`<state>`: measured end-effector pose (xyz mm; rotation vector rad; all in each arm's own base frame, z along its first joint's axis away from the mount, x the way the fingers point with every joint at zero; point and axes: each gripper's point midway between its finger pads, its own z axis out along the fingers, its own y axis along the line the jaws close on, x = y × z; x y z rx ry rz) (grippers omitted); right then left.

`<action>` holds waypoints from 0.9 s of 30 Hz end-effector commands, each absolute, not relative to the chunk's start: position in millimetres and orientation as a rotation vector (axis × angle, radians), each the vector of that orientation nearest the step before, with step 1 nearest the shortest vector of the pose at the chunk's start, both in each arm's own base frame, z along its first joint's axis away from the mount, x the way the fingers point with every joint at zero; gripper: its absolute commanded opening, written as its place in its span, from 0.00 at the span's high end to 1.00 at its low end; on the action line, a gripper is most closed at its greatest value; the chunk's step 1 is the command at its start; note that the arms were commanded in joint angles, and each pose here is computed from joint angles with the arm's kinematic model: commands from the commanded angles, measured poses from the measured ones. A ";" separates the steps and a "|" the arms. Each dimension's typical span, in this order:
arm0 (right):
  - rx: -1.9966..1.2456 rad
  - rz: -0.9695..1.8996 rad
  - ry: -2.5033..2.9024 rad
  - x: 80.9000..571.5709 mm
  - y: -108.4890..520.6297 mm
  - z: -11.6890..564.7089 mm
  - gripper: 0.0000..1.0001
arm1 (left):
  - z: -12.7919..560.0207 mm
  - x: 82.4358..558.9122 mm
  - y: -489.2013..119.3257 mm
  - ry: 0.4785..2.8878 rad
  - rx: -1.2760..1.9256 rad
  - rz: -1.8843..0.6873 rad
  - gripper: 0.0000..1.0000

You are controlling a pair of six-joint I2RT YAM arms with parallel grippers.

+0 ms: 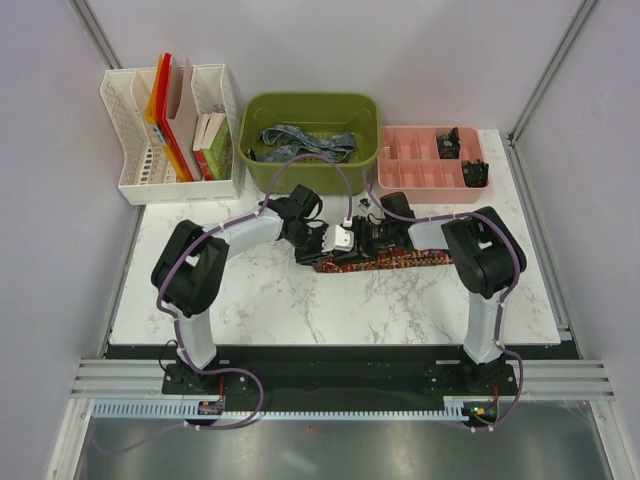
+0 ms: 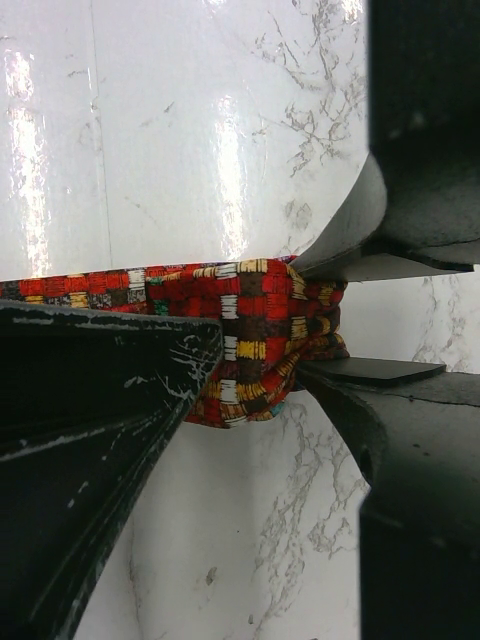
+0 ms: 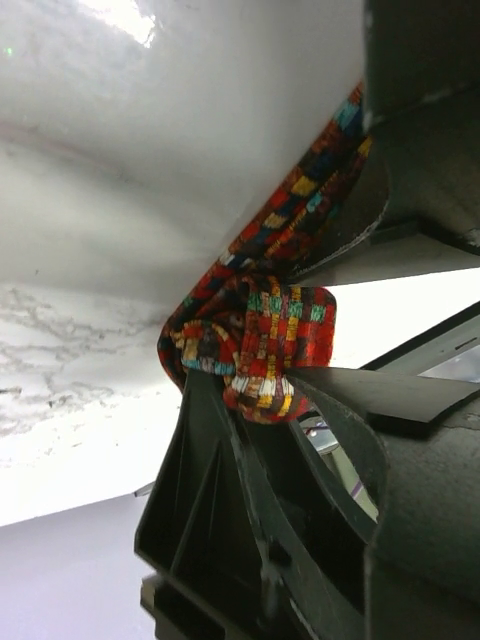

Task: Roll the ties
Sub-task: Roll the tie at the center of the board.

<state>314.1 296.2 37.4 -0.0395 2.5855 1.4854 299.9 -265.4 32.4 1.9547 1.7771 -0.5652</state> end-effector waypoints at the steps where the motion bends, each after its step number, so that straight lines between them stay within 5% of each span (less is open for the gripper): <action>1: -0.084 1.467 2.591 315.4 300.0 31.8 0.56 | 16.6 283.6 -252.0 1.834 2.028 -0.599 0.87; 7: -0.091 1.449 2.612 311.6 302.1 23.9 0.47 | 16.3 283.8 -252.9 1.837 2.025 -0.605 0.87; 10: -0.090 1.441 2.610 312.8 301.9 23.6 0.58 | 16.2 284.0 -252.0 1.839 2.026 -0.599 0.87; 13: -0.090 1.427 2.609 314.4 300.8 23.0 0.85 | 17.1 284.6 -251.1 1.840 2.025 -0.594 0.87; 16: -0.104 1.387 2.629 315.4 297.5 17.2 0.99 | 21.5 288.0 -251.3 1.841 2.008 -0.592 0.85; 19: -0.125 1.301 2.670 314.5 290.0 6.3 1.00 | 34.5 291.1 -251.9 1.828 1.973 -0.596 0.81; 27: -0.111 1.210 2.715 317.0 282.8 -15.9 1.00 | 77.7 296.4 -263.9 1.760 1.834 -0.690 0.49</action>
